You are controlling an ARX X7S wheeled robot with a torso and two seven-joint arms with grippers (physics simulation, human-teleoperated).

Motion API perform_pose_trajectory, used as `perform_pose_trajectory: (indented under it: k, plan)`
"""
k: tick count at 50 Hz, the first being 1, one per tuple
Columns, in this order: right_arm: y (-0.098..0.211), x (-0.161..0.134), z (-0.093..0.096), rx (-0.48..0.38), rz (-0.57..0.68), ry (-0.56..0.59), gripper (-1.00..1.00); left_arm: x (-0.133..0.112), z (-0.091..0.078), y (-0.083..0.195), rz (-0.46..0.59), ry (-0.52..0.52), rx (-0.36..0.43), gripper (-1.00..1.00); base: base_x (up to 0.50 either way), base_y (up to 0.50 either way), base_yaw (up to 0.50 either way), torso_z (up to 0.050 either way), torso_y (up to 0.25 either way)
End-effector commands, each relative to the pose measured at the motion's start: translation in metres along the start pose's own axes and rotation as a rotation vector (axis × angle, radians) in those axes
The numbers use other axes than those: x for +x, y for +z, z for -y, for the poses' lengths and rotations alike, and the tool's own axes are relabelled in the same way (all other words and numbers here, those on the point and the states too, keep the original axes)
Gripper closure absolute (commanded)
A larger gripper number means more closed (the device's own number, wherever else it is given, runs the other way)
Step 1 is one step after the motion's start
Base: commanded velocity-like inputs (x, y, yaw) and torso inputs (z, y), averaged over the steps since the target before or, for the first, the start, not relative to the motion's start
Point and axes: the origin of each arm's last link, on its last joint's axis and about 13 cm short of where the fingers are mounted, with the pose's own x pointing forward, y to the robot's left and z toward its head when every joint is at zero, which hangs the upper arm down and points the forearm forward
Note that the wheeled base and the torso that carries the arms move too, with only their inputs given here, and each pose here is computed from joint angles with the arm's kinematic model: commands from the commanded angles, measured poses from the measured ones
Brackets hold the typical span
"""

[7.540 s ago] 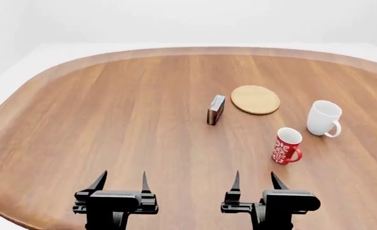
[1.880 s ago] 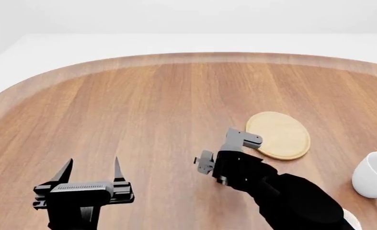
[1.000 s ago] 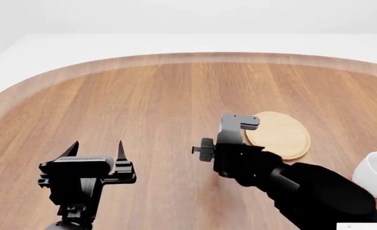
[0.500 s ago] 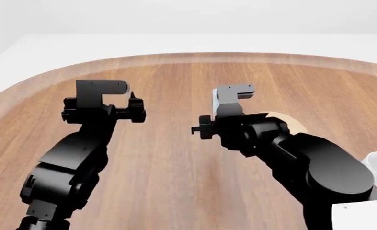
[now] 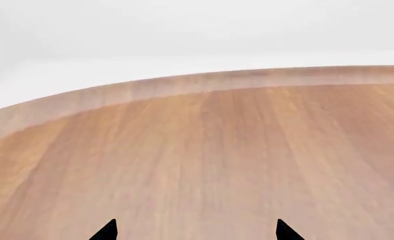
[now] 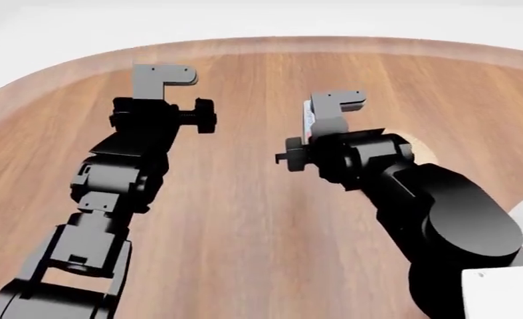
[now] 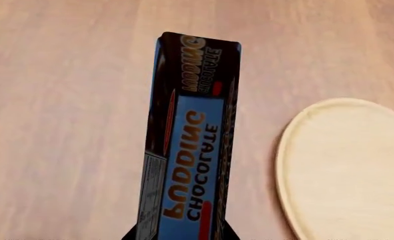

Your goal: Put the chocolate pudding to the left of the plate.

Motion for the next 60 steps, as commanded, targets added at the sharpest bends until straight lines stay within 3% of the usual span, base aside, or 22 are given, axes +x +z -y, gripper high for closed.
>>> perform_pose_trajectory:
  k: [1, 18, 49, 60]
  plan:
    - [0.011, -0.004, 0.005, -0.007, 0.015, 0.003, 1.0, 0.0, 0.001, 0.014, 0.01, 0.0, 0.012, -1.0, -0.01, 0.0, 0.0, 0.0, -0.25]
    - [0.027, -0.012, 0.007, -0.001, 0.057, 0.007, 1.0, -0.004, 0.005, 0.025, 0.036, -0.019, 0.024, -1.0, 0.0, 0.0, 0.0, 0.0, -0.244]
    - [0.044, -0.019, 0.017, -0.015, 0.117, -0.019, 1.0, -0.007, 0.006, 0.035, 0.052, -0.029, 0.019, -1.0, 0.0, 0.0, 0.0, 0.0, -0.002]
    - [0.048, -0.02, 0.019, -0.012, 0.127, -0.018, 1.0, -0.008, 0.007, 0.037, 0.058, -0.028, 0.017, -1.0, 0.0, 0.0, 0.0, 0.0, -0.244]
